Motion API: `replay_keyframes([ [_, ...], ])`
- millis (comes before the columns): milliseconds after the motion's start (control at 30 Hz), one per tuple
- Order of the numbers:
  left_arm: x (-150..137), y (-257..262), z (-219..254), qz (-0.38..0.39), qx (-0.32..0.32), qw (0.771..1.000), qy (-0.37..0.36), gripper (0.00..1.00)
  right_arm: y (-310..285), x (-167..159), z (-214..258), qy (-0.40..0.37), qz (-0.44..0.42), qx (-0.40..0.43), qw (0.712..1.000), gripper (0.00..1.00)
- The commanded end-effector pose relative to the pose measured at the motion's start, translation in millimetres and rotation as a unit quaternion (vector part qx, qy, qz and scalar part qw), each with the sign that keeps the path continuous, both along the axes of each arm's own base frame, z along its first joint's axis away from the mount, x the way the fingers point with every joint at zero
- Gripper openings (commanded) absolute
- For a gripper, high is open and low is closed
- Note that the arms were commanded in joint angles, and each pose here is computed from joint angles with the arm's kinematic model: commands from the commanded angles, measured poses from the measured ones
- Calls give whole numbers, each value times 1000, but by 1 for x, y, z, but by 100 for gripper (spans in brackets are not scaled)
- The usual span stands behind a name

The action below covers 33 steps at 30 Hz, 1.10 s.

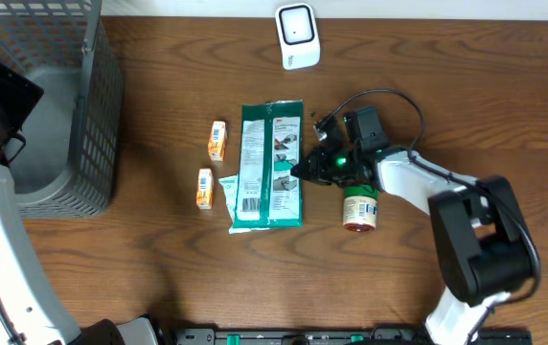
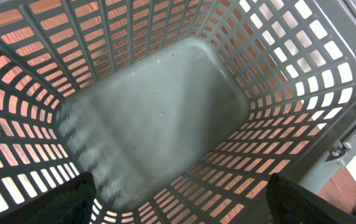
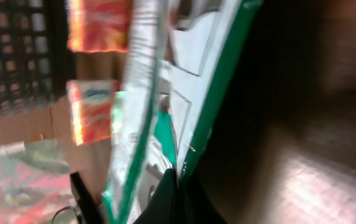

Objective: Scan the item barcode

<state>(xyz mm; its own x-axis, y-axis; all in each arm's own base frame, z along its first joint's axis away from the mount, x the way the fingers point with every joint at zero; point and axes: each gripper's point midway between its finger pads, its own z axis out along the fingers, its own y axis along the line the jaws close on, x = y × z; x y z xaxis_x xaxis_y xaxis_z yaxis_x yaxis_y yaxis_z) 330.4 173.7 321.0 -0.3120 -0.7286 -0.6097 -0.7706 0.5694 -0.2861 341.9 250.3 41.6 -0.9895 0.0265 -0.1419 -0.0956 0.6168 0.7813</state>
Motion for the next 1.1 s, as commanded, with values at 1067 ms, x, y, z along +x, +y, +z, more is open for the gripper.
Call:
replay_keyframes([
  [1067,0,2,1,1,4,1000,1,88,-33,-15,37,-43,28,-24,998,1],
])
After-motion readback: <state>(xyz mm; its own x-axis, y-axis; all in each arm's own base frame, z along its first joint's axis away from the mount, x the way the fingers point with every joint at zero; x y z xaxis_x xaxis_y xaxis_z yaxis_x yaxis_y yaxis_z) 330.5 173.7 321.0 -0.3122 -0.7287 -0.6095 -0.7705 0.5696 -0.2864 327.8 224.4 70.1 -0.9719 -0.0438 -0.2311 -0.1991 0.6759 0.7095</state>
